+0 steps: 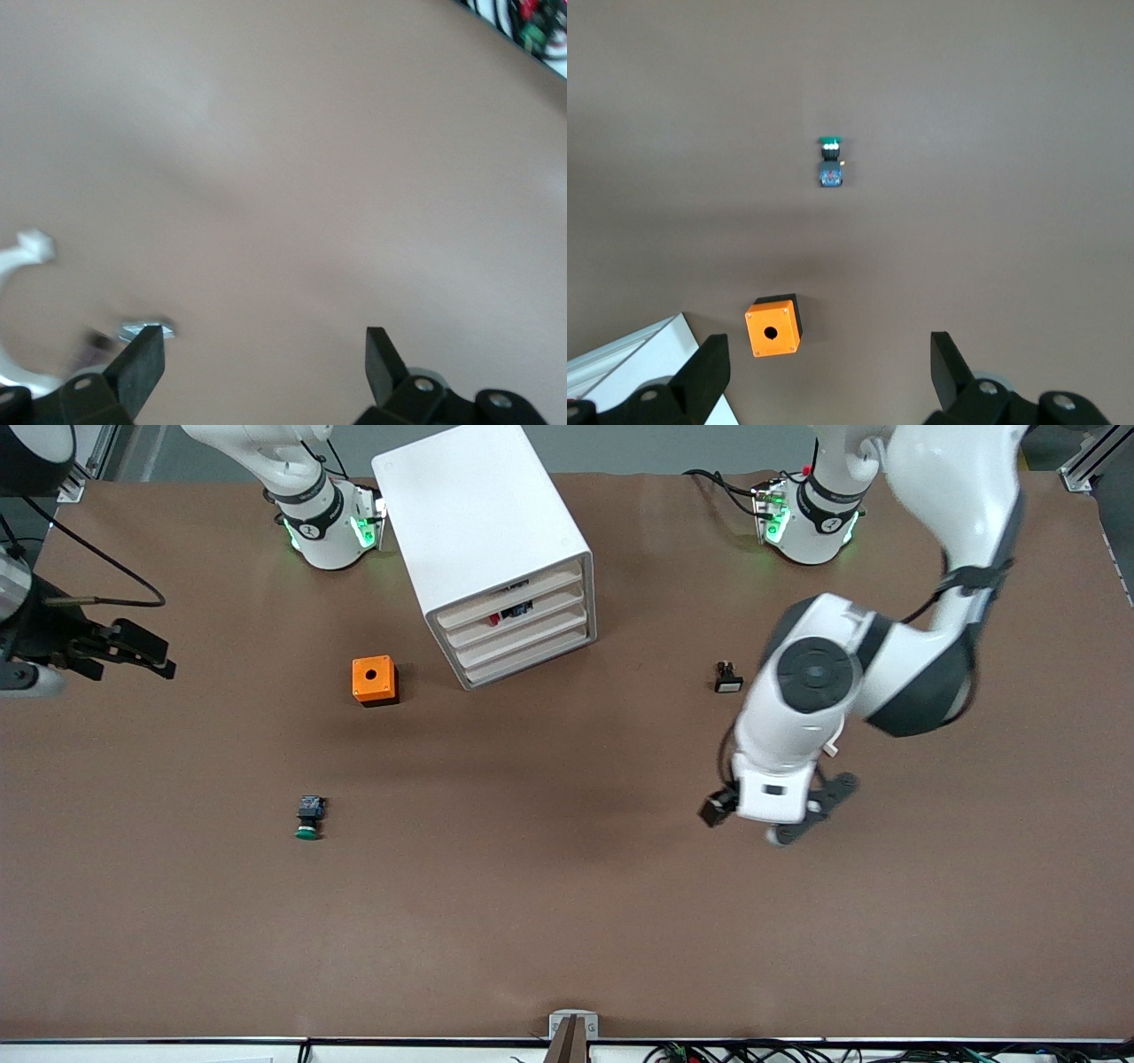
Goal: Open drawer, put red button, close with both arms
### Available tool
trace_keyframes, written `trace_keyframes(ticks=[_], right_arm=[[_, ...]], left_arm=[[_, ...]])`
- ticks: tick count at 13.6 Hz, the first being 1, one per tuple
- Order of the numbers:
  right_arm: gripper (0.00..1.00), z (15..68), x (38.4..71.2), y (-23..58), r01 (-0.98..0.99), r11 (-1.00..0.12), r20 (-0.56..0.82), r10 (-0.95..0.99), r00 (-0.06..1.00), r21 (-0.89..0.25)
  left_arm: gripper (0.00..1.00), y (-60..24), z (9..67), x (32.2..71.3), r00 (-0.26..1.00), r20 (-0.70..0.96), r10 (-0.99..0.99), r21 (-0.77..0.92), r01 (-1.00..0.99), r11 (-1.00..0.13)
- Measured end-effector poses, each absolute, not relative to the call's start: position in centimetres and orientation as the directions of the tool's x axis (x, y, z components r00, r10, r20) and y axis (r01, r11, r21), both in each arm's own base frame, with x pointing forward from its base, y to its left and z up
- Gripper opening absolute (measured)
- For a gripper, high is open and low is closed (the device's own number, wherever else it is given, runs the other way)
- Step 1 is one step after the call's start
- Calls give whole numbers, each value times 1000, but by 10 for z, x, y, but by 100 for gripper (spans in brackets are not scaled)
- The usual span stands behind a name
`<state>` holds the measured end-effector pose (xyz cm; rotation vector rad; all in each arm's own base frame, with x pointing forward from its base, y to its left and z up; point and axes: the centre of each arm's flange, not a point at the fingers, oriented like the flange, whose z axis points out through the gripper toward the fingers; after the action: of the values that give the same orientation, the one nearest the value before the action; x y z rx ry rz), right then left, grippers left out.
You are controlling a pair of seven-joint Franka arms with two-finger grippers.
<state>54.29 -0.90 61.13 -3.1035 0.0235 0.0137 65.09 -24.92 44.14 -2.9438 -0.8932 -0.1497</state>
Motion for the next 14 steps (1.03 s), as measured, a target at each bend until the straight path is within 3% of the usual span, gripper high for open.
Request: trace_keyframes(ticks=[5, 8, 14], right_arm=[[100, 638, 539, -20, -32, -999, 8, -33, 999, -38], [100, 646, 540, -19, -30, -999, 24, -31, 999, -37], [100, 652, 539, -18, -28, -999, 27, -29, 999, -37]], left_arm=[[100, -110, 528, 646, 900, 107, 423, -143, 435, -889], [100, -56, 568, 636, 927, 78, 368, -73, 373, -925], [100, -27, 643, 578, 966, 33, 258, -56, 260, -964]])
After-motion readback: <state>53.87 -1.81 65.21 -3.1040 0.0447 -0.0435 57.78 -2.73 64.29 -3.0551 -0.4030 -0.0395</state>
